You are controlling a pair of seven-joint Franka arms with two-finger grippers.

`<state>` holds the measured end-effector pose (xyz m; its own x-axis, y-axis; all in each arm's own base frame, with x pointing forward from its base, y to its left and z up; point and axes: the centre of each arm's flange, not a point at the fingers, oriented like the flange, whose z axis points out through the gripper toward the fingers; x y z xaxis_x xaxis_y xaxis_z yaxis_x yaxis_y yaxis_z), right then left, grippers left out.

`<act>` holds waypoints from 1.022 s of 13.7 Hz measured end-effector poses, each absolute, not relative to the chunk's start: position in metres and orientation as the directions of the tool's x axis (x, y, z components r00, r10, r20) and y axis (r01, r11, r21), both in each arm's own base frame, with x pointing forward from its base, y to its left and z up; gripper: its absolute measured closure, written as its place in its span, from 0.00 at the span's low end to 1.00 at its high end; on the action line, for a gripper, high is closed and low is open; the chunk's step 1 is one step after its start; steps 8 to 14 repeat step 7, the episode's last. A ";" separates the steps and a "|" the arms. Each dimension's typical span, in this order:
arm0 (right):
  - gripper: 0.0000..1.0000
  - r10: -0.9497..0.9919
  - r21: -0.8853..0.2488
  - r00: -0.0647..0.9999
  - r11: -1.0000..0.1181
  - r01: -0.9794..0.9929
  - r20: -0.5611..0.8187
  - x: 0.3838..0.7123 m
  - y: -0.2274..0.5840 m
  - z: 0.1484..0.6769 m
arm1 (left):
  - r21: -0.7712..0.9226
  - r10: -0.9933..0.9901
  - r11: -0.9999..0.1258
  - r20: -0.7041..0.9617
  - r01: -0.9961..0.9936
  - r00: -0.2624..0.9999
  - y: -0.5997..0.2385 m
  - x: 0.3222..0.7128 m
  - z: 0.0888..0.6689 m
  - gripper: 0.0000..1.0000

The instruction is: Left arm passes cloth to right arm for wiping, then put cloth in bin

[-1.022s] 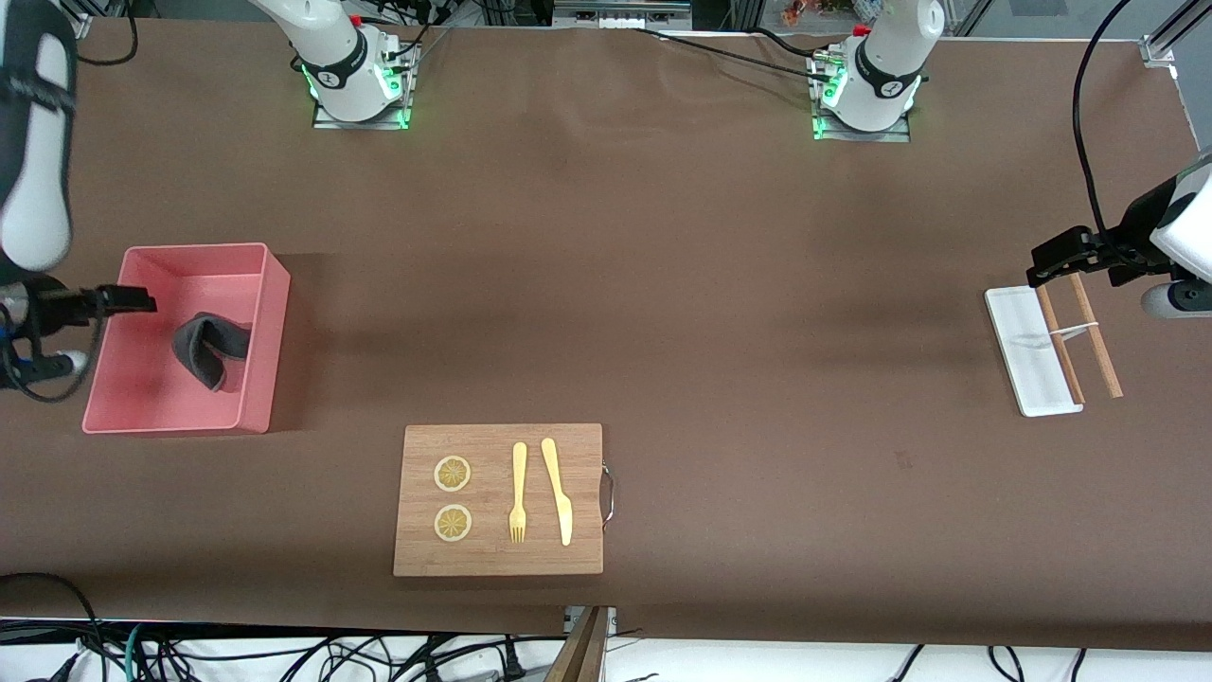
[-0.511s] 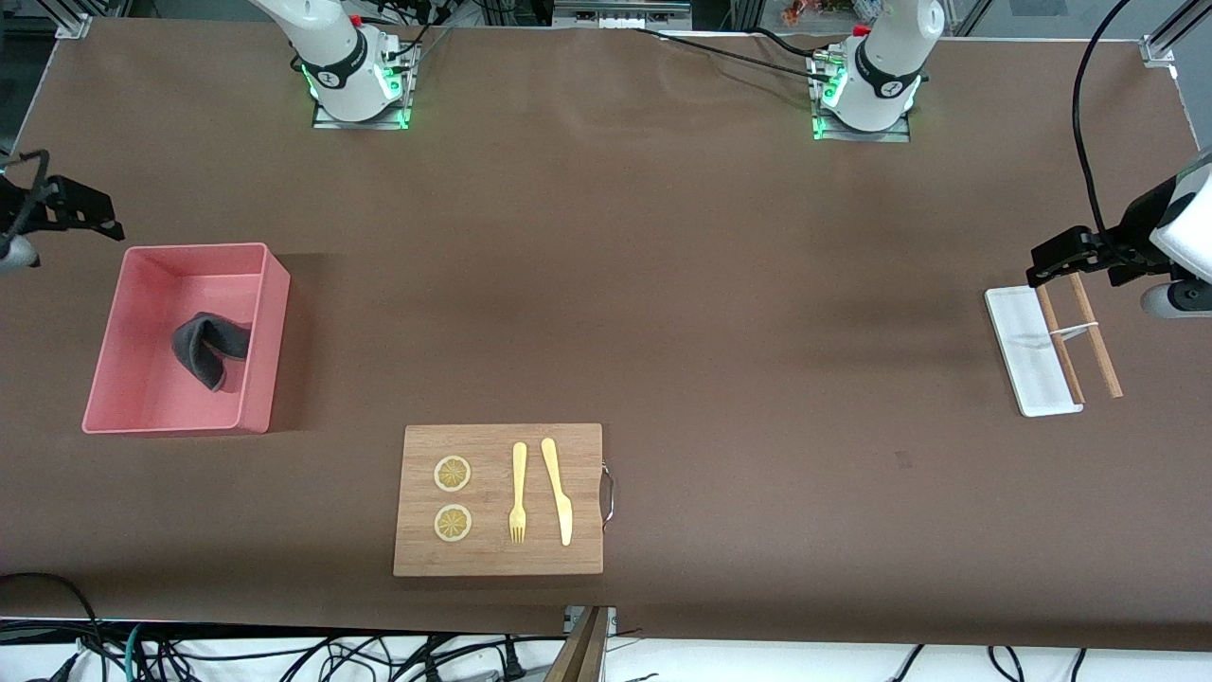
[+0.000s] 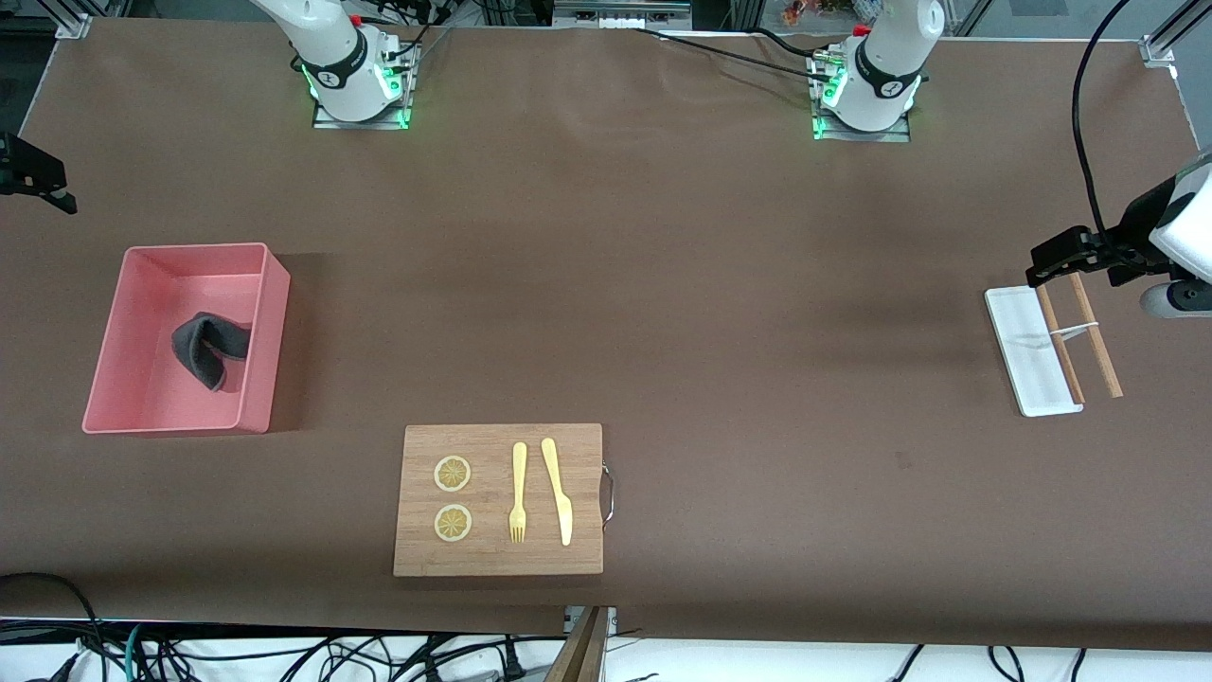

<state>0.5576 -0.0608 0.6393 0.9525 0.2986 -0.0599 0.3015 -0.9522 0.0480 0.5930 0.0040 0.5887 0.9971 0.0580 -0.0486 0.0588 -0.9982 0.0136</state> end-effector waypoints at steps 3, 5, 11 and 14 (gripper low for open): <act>0.00 0.136 0.047 0.986 -0.989 0.141 -0.096 0.552 -0.026 0.638 | 0.014 0.059 -0.998 -0.049 0.060 0.997 0.005 0.593 0.589 0.00; 0.00 0.094 0.051 0.990 -0.994 0.100 -0.103 0.550 -0.010 0.638 | 0.014 0.059 -0.998 -0.049 0.060 0.997 0.005 0.593 0.589 0.00; 0.00 0.084 0.051 0.990 -0.995 0.090 -0.111 0.550 -0.011 0.635 | 0.014 0.059 -0.998 -0.049 0.060 0.997 0.005 0.593 0.589 0.00; 0.00 0.084 0.051 0.990 -0.995 0.090 -0.111 0.550 -0.011 0.635 | 0.014 0.059 -0.998 -0.049 0.060 0.997 0.005 0.593 0.589 0.00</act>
